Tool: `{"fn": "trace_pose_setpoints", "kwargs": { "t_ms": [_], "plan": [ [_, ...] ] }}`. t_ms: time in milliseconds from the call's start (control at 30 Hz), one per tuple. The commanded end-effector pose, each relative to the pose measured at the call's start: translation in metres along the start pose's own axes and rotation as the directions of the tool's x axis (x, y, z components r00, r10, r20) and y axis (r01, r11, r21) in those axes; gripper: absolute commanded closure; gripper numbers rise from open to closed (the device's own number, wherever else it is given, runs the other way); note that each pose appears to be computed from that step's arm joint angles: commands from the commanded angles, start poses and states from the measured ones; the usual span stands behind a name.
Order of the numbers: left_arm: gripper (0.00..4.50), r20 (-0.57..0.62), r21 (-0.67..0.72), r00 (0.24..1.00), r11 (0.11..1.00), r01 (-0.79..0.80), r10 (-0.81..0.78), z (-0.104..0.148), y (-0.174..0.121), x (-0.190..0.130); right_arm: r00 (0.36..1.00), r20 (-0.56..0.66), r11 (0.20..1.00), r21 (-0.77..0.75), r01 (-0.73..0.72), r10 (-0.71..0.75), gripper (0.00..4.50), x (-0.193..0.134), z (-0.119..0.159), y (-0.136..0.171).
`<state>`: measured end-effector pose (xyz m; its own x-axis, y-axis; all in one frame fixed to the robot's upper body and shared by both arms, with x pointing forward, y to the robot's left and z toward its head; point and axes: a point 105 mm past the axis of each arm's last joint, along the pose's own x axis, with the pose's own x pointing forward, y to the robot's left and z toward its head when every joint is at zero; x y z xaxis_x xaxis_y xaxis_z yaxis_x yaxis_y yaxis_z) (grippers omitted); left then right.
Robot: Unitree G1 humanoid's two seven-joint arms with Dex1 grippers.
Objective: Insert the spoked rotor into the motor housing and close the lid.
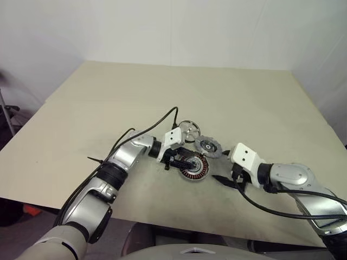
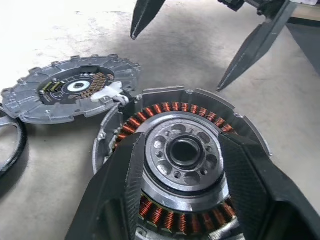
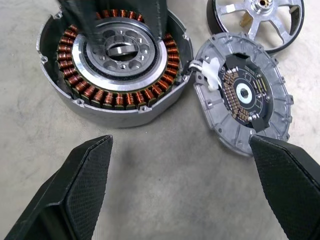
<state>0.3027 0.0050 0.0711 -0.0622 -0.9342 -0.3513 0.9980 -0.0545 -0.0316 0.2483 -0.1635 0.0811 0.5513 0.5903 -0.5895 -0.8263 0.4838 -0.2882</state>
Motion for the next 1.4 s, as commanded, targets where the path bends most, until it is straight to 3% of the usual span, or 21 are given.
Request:
{"fn": "trace_pose_setpoints", "kwargs": {
  "t_ms": [33, 333, 433, 600, 733, 833, 1000, 1400],
  "plan": [
    [2.18, 0.055, 0.033, 0.998, 0.999, -0.037, 0.035, 0.022, 0.009, -0.009, 0.999, 0.046, 0.999, -0.038, 0.021, -0.019, 0.0, -0.002, 0.013, -0.005],
    [2.18, 0.175, -0.067, 0.972, 0.987, -0.145, 0.155, 0.039, 0.021, -0.039, 0.982, 0.189, 0.999, -0.032, 0.006, 0.0, 0.0, -0.001, 0.05, -0.004],
    [2.16, 0.175, -0.099, 0.963, 0.976, -0.192, 0.207, 0.032, 0.022, -0.048, 0.979, 0.206, 1.0, -0.015, 0.003, 0.0, 0.6, 0.01, 0.055, -0.005],
    [2.16, 0.166, -0.15, 0.945, 0.954, -0.258, 0.281, 0.018, 0.019, -0.061, 0.977, 0.214, 1.0, -0.006, -0.001, 0.002, 2.29, 0.029, 0.065, -0.008],
    [2.16, 0.161, -0.17, 0.935, 0.942, -0.289, 0.316, 0.013, 0.018, -0.065, 0.976, 0.216, 1.0, -0.002, -0.003, 0.004, 2.29, 0.039, 0.072, -0.009],
    [2.16, 0.159, -0.176, 0.93, 0.936, -0.305, 0.332, 0.011, 0.018, -0.066, 0.973, 0.227, 0.999, -0.013, -0.033, 0.035, 2.85, 0.041, 0.077, -0.004],
    [2.16, 0.152, -0.181, 0.923, 0.928, -0.327, 0.355, 0.008, 0.019, -0.068, 0.974, 0.214, 0.998, -0.021, -0.066, 0.069, 4.48, 0.039, 0.075, 0.002],
    [2.16, 0.136, -0.186, 0.924, 0.925, -0.331, 0.358, 0.004, 0.02, -0.067, 0.979, 0.185, 0.996, 0.004, -0.085, 0.083, 4.48, 0.039, 0.068, 0.012]
  ]
}}
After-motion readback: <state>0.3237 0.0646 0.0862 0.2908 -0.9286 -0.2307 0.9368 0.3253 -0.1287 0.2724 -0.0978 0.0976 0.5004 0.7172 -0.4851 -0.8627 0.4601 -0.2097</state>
